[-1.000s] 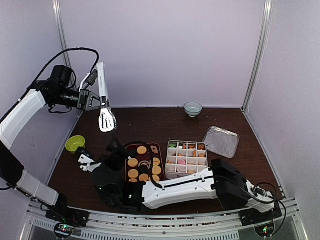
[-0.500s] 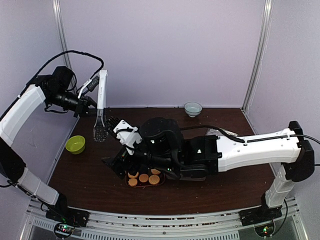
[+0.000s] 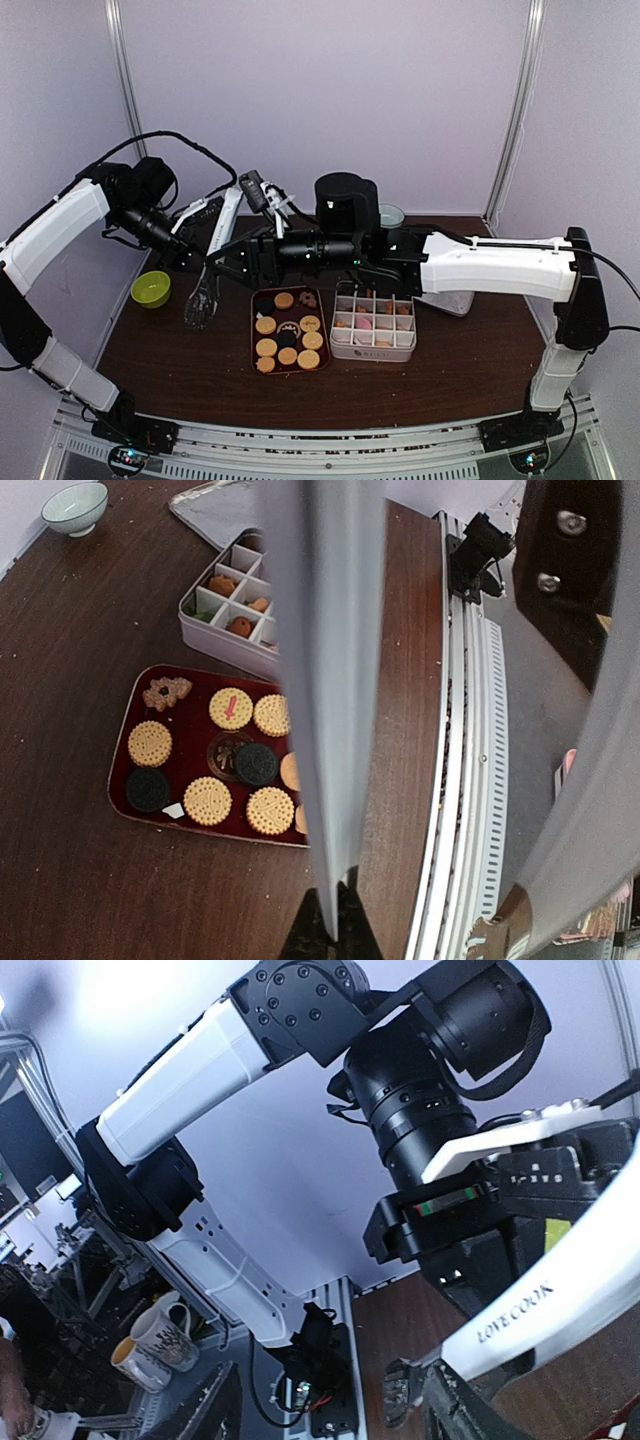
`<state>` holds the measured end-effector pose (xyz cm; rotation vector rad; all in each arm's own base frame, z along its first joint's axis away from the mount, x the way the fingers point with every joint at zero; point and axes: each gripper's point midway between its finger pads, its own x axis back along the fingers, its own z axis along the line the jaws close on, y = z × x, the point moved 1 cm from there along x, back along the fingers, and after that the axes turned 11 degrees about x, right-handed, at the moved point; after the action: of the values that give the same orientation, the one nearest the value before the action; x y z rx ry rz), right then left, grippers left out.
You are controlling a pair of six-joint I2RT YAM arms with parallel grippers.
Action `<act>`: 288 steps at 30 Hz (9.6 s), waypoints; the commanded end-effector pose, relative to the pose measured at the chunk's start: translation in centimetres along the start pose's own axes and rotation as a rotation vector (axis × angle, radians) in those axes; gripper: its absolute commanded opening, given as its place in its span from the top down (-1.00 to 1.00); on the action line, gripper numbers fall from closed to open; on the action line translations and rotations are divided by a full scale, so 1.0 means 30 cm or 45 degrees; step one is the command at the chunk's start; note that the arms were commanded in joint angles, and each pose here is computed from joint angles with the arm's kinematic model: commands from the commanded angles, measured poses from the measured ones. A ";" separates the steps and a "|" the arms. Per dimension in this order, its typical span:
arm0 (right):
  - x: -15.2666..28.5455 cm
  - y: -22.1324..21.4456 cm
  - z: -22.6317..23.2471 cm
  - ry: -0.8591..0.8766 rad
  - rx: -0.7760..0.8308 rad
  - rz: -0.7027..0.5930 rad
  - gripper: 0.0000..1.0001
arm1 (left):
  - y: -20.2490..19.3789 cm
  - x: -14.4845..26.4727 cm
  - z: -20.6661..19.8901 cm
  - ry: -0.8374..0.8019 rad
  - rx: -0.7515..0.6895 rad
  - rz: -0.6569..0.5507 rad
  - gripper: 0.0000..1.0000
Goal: Pack the cookies
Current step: Pass from the left arm to the right, then pass from the right arm to the left, then pass from the left arm to the right, then pick up the fake cookies from the plate.
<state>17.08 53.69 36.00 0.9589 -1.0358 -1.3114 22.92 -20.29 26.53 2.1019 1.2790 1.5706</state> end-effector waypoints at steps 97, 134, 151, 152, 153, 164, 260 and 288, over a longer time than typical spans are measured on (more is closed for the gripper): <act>0.250 0.061 -0.156 -0.115 -0.066 -0.267 -0.95 | 0.025 -0.021 -0.078 -0.166 -0.088 -0.023 1.00; 0.158 0.080 -0.242 0.164 -0.230 -0.212 -0.30 | 0.024 -0.096 -0.068 -0.396 -0.026 0.074 1.00; 0.246 0.053 -0.242 -0.052 -0.134 -0.154 0.24 | 0.055 -0.102 -0.009 -0.259 0.006 0.096 -0.02; 0.254 0.047 -0.251 -0.089 -0.118 -0.139 0.25 | 0.051 -0.108 0.010 -0.220 0.014 0.110 -0.06; 0.262 0.040 -0.258 -0.119 -0.108 -0.125 0.25 | 0.049 -0.112 0.027 -0.190 0.018 0.117 -0.09; 0.318 -0.058 -0.363 -0.413 0.018 0.013 0.25 | -0.021 0.000 0.274 0.193 0.218 0.134 -0.73; 0.173 -0.513 -0.223 -0.857 0.281 0.284 0.18 | -0.182 0.114 0.262 0.420 0.377 0.087 -0.82; 0.151 -0.552 -0.344 -0.955 0.428 0.378 0.20 | -0.186 0.108 0.254 0.403 0.371 0.086 -0.81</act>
<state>20.88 49.74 18.24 0.5605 -1.8542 -1.2988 26.75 -12.02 21.41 2.1866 1.6474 1.9194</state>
